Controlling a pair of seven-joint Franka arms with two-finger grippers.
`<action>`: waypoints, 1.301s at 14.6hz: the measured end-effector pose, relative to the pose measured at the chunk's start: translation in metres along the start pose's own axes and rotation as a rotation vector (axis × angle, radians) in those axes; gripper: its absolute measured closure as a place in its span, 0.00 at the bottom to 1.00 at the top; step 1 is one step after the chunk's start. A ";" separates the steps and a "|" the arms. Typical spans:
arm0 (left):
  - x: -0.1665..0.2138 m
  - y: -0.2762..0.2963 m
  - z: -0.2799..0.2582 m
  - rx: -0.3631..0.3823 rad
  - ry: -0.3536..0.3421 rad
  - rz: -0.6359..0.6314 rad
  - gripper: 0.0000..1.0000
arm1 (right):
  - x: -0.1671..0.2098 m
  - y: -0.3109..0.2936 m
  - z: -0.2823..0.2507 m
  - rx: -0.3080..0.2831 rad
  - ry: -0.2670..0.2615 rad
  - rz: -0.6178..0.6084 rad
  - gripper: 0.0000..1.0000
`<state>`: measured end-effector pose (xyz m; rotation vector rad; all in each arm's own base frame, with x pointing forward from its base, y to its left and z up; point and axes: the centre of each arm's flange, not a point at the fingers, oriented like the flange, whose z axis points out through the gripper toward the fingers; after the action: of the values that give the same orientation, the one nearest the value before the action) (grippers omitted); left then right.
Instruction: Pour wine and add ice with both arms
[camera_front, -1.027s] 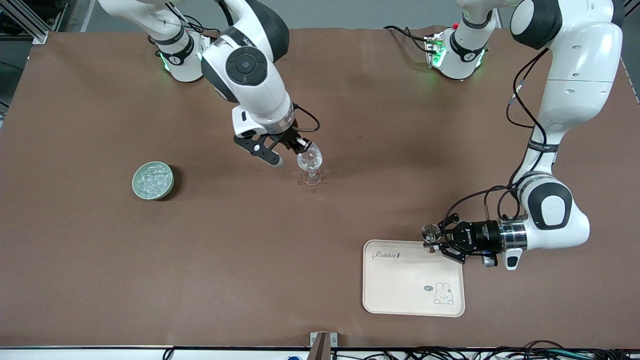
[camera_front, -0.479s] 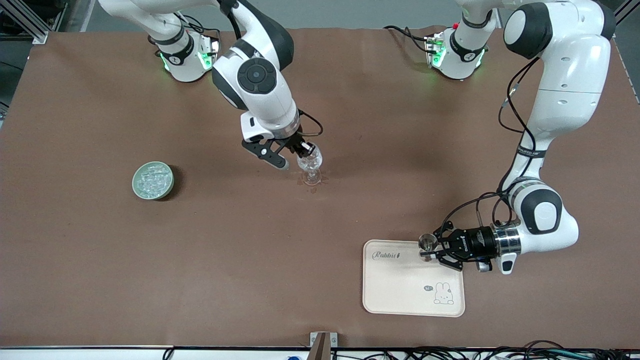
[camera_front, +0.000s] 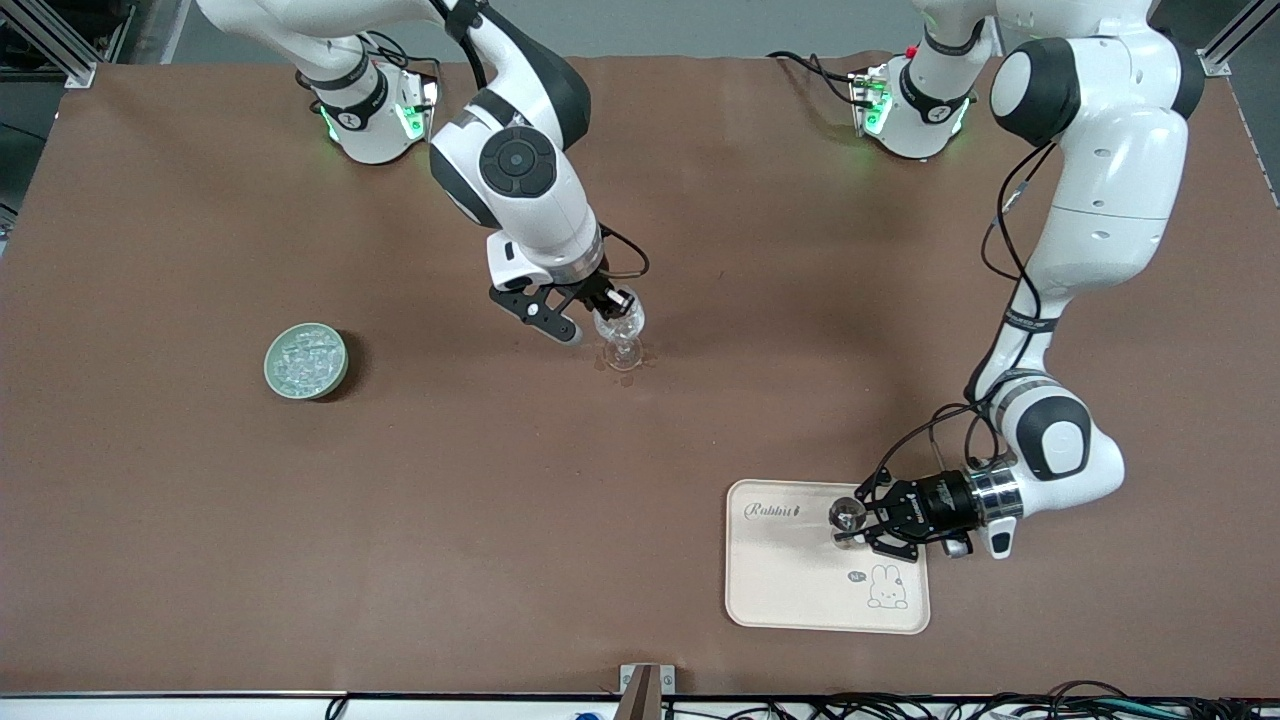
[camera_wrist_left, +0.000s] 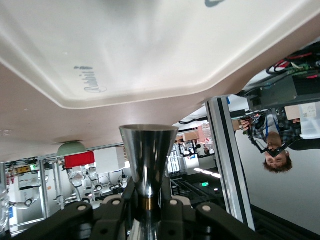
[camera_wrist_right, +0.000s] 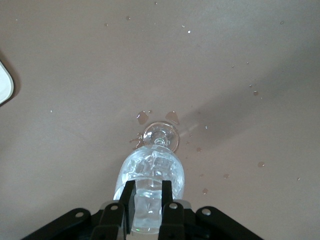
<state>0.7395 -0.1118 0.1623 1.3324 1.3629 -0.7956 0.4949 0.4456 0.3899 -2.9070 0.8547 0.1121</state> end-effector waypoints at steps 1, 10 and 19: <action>0.005 -0.002 0.005 -0.011 0.015 -0.007 0.79 | 0.000 0.000 0.000 0.000 0.000 0.000 0.75; 0.034 -0.014 0.018 -0.049 0.063 -0.054 0.79 | 0.000 -0.001 0.003 0.001 -0.004 0.000 0.68; 0.039 -0.017 0.021 -0.049 0.073 -0.051 0.76 | 0.004 -0.004 -0.009 0.000 -0.002 0.006 0.37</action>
<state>0.7326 -0.1228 0.1168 1.3035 1.4702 -0.7494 0.5009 0.4452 0.3982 -2.9037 0.8632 0.1154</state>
